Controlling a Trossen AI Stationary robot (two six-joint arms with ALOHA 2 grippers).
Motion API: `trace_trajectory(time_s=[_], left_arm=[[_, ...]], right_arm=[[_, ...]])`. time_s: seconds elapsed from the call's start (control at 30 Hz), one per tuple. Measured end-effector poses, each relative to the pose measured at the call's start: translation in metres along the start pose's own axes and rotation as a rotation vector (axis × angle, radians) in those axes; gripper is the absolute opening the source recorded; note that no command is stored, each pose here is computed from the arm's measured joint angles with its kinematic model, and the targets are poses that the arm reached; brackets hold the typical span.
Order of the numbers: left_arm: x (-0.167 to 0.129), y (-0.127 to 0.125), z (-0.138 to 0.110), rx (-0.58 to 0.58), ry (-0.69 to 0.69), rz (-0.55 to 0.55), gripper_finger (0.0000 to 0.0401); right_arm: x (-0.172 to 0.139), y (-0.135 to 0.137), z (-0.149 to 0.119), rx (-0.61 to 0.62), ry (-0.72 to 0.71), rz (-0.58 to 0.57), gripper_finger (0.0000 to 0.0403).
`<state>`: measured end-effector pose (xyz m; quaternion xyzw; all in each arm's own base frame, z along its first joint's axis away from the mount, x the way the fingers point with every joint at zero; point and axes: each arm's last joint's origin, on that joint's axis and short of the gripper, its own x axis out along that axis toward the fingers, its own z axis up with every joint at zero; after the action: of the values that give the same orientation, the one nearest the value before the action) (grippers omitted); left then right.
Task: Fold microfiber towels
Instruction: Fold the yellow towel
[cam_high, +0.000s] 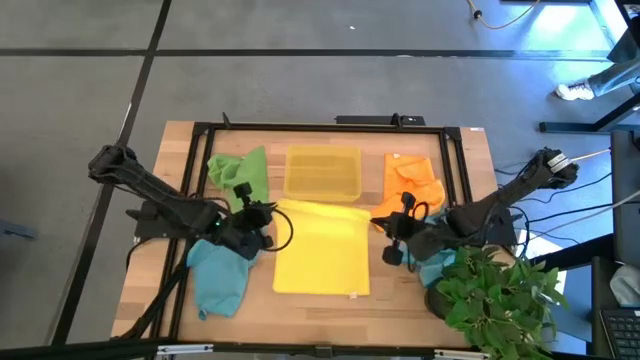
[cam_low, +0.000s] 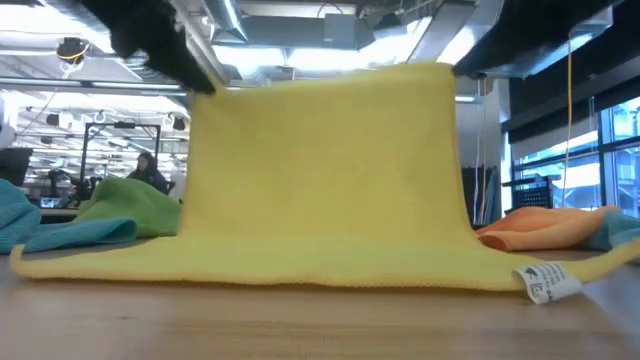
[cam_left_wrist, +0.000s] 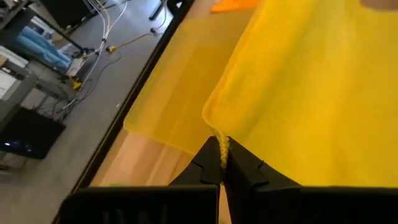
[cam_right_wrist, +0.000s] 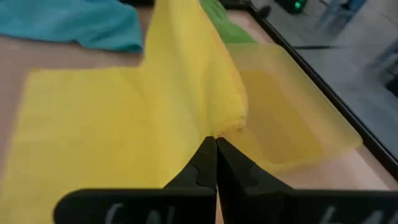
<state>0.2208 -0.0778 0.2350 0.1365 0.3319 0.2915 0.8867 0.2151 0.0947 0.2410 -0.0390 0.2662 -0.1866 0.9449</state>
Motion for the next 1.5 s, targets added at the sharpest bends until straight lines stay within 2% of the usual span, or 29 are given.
trace_trajectory(time_s=[0.2,0.37,0.43,0.63,0.8,1.07,1.23,1.5], left_arm=[[0.029,0.004,-0.002,0.039,-0.006,-0.074,0.0],[0.038,0.008,0.005,0.012,-0.028,-0.132,0.0],[0.037,0.007,0.006,0.037,-0.043,-0.145,0.0],[0.022,-0.006,0.005,0.104,-0.087,-0.199,0.0],[0.0,-0.023,0.0,0.128,-0.142,-0.255,0.0],[-0.035,-0.044,-0.009,0.137,-0.228,-0.329,0.0],[-0.033,-0.066,-0.022,0.198,-0.199,-0.345,0.0],[-0.013,-0.098,-0.045,0.252,-0.087,-0.366,0.0]], right_arm=[[0.016,-0.016,-0.001,-0.007,0.032,-0.078,0.0],[0.022,-0.021,-0.001,-0.004,0.068,-0.035,0.0],[0.02,-0.018,-0.001,-0.005,0.072,-0.002,0.0],[0.008,-0.002,-0.003,-0.022,0.045,0.086,0.0],[-0.004,0.019,-0.011,-0.073,0.009,0.102,0.0],[0.006,0.063,-0.036,-0.176,0.012,0.17,0.0],[0.019,0.082,-0.056,-0.224,0.065,0.2,0.0],[0.028,0.09,-0.07,-0.257,0.138,0.243,0.0]])
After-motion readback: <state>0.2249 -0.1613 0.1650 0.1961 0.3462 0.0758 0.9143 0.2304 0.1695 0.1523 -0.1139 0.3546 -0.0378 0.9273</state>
